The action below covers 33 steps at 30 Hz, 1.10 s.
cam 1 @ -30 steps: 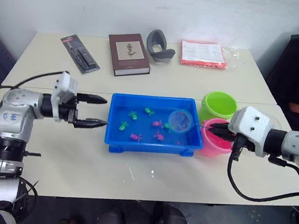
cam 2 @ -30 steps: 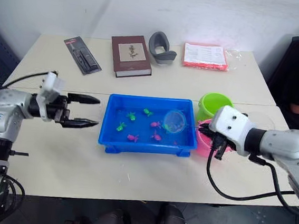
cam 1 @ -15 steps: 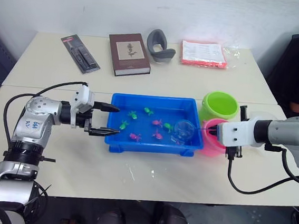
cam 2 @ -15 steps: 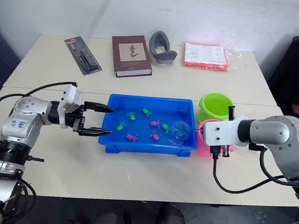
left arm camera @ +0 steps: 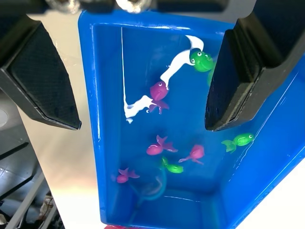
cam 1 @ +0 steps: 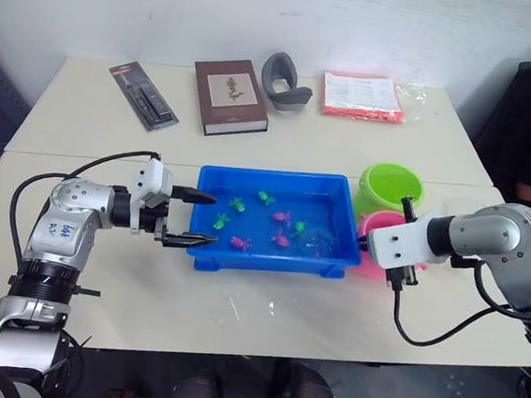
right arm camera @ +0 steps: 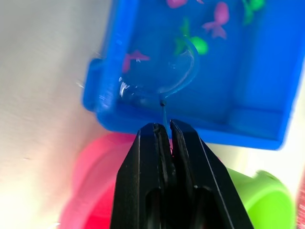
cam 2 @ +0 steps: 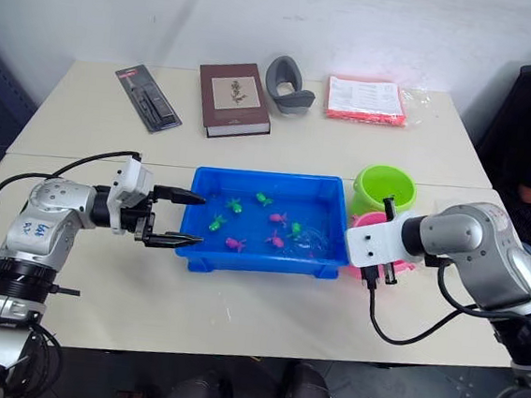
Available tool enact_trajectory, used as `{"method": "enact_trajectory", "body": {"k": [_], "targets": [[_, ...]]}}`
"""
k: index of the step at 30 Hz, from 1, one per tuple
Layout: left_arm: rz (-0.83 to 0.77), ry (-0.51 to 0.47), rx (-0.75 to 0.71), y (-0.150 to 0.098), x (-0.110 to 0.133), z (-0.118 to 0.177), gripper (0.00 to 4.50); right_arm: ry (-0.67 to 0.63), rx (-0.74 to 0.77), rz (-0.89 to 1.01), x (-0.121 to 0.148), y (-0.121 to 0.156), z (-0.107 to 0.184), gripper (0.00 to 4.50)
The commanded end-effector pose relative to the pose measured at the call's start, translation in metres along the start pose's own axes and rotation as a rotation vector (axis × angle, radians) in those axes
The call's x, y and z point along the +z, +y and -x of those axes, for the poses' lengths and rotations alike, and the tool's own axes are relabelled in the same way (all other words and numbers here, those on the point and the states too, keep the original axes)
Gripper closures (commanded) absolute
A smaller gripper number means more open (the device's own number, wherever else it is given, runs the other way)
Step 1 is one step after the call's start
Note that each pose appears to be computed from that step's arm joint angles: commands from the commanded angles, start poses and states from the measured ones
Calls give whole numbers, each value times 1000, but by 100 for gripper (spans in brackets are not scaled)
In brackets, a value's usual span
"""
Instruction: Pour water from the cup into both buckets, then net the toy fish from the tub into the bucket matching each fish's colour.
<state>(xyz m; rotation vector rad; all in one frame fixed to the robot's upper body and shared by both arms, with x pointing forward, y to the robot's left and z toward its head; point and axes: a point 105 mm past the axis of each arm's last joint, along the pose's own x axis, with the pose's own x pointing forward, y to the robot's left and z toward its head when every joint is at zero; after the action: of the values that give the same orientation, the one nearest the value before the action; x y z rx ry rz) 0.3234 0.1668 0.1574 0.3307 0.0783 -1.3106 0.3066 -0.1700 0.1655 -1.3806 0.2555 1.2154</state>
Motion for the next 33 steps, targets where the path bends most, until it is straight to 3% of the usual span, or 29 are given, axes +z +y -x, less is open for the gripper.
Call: {"method": "enact_trajectory", "body": {"k": [1,10,19,27,33], "targets": [[-36,-14,12,0,9,3,4,-30,24,-49,8,-3,9,450],[-37,-11,24,0,9,4,4,-102,20,-298,11,-12,23,450],[-39,-8,26,0,8,2,4,-228,-97,-580,5,-24,31,450],[-42,-2,27,1,8,3,4,-276,-145,-702,-3,-20,37,450],[-39,-54,-9,-4,17,-1,4,-339,-279,-803,-11,-7,63,450]]}}
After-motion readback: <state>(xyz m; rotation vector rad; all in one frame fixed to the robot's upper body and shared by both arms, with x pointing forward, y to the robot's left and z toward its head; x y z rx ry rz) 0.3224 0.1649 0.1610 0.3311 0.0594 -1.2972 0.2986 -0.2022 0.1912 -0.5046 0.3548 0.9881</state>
